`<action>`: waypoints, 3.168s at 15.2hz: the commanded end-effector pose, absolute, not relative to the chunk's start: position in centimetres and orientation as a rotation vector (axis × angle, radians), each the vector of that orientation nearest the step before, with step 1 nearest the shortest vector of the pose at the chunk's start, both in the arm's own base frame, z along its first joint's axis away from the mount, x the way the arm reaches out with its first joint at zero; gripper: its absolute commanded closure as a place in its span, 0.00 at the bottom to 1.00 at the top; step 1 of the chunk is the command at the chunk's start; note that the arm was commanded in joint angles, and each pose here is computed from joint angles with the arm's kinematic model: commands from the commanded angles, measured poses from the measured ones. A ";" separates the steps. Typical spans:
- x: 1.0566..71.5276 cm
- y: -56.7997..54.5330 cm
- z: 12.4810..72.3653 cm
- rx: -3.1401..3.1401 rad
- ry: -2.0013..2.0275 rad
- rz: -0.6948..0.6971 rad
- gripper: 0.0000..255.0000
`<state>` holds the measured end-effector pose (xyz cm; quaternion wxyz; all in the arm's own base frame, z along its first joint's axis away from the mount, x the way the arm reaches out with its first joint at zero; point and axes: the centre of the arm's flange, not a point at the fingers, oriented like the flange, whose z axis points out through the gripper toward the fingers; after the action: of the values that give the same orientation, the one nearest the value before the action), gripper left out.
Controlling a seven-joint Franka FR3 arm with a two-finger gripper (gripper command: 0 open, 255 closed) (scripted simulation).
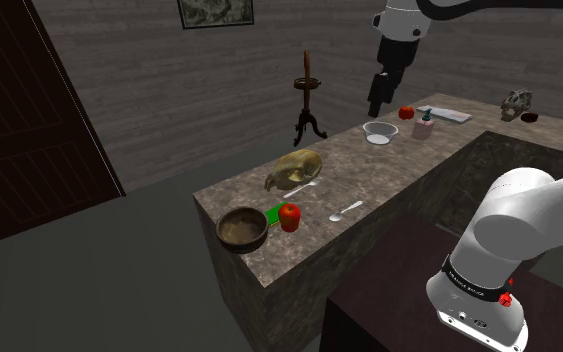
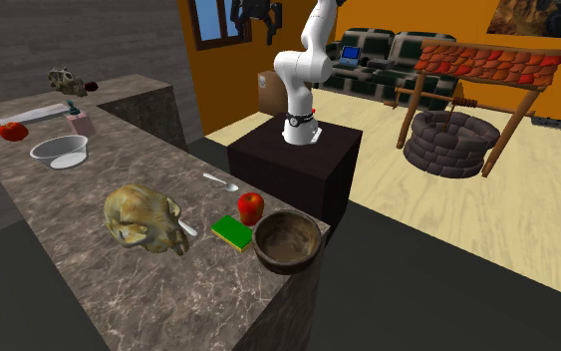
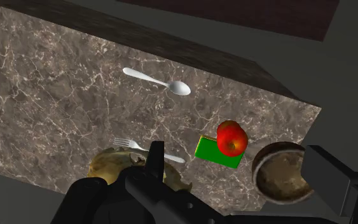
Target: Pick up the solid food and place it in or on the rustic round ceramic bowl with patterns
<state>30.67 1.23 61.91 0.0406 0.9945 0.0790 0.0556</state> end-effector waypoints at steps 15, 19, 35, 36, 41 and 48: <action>42.9 5.8 47.6 3.079 0.074 0.005 0.00; 46.2 6.9 43.3 3.086 0.026 -0.042 0.00; 58.4 10.5 25.1 3.096 -0.169 -0.233 0.00; 59.1 10.7 23.9 3.096 -0.181 -0.245 0.00; 60.0 11.0 20.3 3.095 -0.203 -0.267 0.00; 59.6 10.9 17.9 3.095 -0.203 -0.267 0.00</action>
<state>59.61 10.94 17.99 0.0141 0.9941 -0.0652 -0.0859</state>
